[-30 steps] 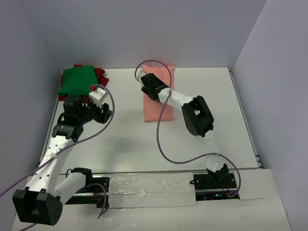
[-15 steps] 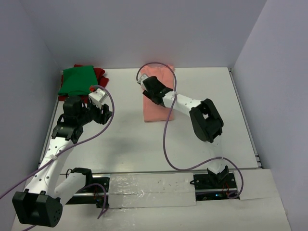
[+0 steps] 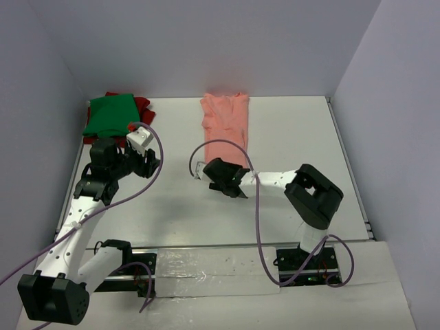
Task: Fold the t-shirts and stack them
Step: Grab one side of the 2/3 rectangular tshirt with right arm, then fold the long partially folded tshirt into a neat square, then put the neatly folded tshirt into the corner of the board with the right arm
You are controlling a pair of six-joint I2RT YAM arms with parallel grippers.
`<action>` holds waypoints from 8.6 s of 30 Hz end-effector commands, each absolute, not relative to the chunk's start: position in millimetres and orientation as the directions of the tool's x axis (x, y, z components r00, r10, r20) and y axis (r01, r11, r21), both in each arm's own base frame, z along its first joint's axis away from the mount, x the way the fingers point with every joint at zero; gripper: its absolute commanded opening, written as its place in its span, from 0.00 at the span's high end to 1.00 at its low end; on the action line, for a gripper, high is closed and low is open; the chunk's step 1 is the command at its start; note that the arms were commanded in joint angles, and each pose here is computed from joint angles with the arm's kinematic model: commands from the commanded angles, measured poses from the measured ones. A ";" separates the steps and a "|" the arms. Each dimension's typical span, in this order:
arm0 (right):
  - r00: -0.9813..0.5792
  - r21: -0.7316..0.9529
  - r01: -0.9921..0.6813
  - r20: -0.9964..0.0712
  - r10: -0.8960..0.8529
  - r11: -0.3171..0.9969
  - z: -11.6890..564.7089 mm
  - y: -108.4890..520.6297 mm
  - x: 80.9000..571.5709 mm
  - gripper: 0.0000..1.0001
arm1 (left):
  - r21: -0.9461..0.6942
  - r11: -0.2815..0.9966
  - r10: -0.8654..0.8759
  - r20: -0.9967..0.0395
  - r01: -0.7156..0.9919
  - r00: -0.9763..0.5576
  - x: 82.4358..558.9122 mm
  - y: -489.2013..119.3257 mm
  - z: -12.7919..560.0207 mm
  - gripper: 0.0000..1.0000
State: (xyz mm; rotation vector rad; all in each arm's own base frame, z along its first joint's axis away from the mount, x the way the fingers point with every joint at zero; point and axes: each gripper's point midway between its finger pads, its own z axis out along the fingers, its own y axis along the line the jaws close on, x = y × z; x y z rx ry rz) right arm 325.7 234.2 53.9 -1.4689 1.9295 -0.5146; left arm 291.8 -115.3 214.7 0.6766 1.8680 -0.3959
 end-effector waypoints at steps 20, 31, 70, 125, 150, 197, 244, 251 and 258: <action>0.003 -0.797 -0.568 -0.251 -0.968 0.205 44.6 258.9 330.6 0.36 | 0.080 0.786 0.271 -0.936 0.613 -0.225 295.7 -112.3 228.7 0.40; 0.000 -0.820 -0.542 -0.219 -0.976 0.184 21.4 259.5 356.5 0.41 | 0.084 0.792 0.278 -0.931 0.605 -0.236 295.8 -109.4 223.6 0.39; 0.010 -0.406 -0.908 -0.261 -0.965 0.100 79.7 295.8 164.9 1.00 | 0.089 0.776 0.266 -0.944 0.625 -0.196 287.9 -113.1 242.1 0.39; -0.027 -0.406 -0.895 -0.367 -0.930 0.186 135.1 323.5 155.1 1.00 | 0.088 0.758 0.242 -0.958 0.646 -0.154 273.6 -116.4 266.2 0.39; -0.033 -0.718 -0.423 -0.598 -0.801 0.553 221.7 354.6 477.7 1.00 | 0.090 0.761 0.247 -0.956 0.642 -0.159 277.2 -113.5 256.0 0.39; -0.170 -0.326 -0.710 -0.781 -0.601 0.624 166.1 391.2 441.5 0.19 | 0.076 0.829 0.223 -0.953 0.554 -0.203 290.2 -99.1 241.9 0.39; -0.080 0.066 -0.997 -0.589 -0.804 0.050 62.8 477.6 199.1 0.94 | 0.099 0.993 0.107 -0.986 0.070 -0.128 319.0 -9.9 291.7 0.40; -0.052 -0.106 -0.984 -0.602 -0.797 0.144 66.7 489.3 238.1 0.96 | 0.099 0.992 0.110 -0.985 0.082 -0.136 314.1 -10.6 287.6 0.40; -0.066 -0.442 -0.832 -0.522 -0.850 0.335 53.6 435.4 317.8 0.97 | 0.097 0.991 0.109 -0.985 0.097 -0.131 311.6 -12.8 288.6 0.40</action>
